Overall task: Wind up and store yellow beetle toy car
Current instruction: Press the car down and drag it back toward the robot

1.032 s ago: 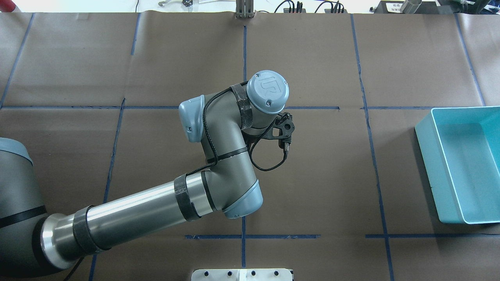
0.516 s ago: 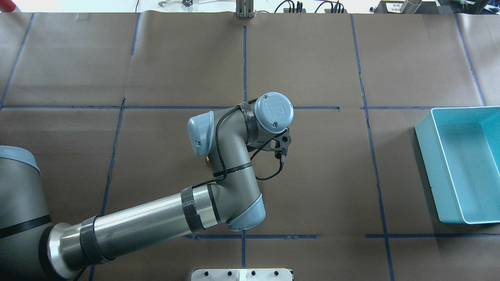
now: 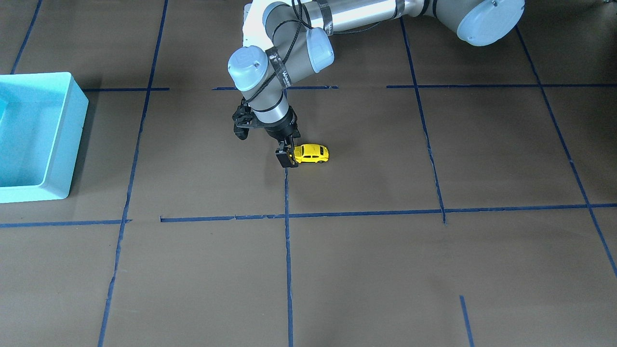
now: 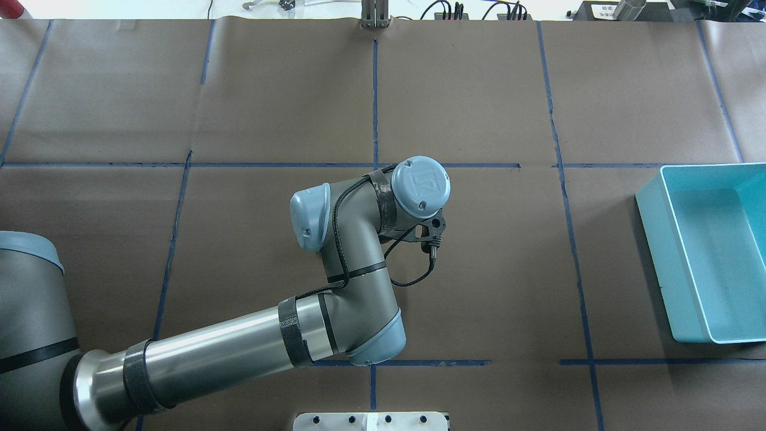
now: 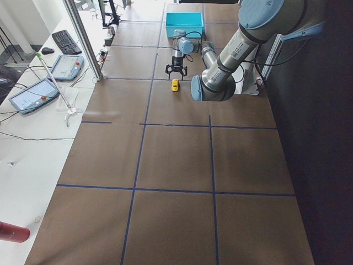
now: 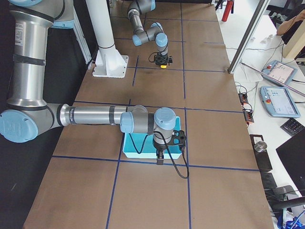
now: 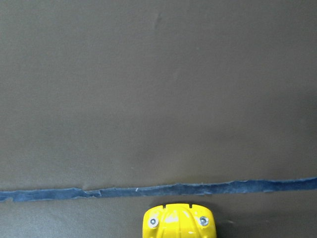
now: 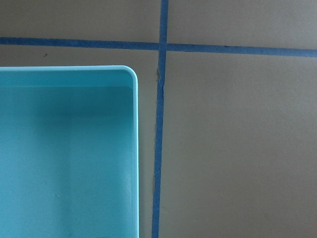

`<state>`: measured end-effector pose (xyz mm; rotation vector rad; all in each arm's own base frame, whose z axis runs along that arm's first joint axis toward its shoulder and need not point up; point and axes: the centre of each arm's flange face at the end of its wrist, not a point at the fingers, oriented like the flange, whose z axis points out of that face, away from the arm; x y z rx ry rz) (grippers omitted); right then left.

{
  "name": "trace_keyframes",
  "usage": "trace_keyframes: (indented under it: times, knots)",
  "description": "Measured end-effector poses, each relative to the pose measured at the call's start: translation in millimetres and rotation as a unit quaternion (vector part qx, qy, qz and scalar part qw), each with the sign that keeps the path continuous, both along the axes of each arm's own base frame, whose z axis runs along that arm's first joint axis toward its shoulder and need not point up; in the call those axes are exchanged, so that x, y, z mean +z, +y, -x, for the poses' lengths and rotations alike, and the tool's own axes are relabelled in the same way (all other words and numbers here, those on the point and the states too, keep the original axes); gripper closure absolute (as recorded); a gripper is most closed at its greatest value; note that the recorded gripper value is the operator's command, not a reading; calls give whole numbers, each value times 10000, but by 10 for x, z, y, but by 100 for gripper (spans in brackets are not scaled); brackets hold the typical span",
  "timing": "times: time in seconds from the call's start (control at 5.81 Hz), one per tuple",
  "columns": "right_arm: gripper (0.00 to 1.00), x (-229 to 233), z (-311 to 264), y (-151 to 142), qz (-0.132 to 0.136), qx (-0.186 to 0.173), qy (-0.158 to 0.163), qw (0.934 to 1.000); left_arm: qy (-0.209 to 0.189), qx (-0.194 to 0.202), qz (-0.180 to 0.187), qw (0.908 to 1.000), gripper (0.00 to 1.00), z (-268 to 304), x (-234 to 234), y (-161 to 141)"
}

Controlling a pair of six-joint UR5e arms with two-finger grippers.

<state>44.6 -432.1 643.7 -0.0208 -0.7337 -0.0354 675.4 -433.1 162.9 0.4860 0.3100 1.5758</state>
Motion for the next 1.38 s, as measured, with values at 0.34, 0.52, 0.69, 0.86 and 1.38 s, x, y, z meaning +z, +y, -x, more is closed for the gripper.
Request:
trace_keyframes:
  times: [0.34, 0.52, 0.69, 0.86, 1.38]
  knots:
    - [0, 19, 1, -2, 22, 2, -2, 10000, -8, 14, 3, 10000, 1, -6, 53, 4]
    - [0, 21, 1, -2, 24, 3, -2, 10000, -11, 19, 2, 10000, 8, -8, 67, 3]
    - [0, 22, 1, -2, 24, 3, -2, 10000, -15, 18, 7, 10000, 15, -9, 80, 3]
    - [0, 25, 1, -2, 27, 3, -2, 10000, -22, 16, 19, 10000, 21, -12, 103, 4]
    - [0, 46, 1, -2, 49, 3, -1, 10000, 49, 12, 37, 10000, 91, -18, 118, 1]
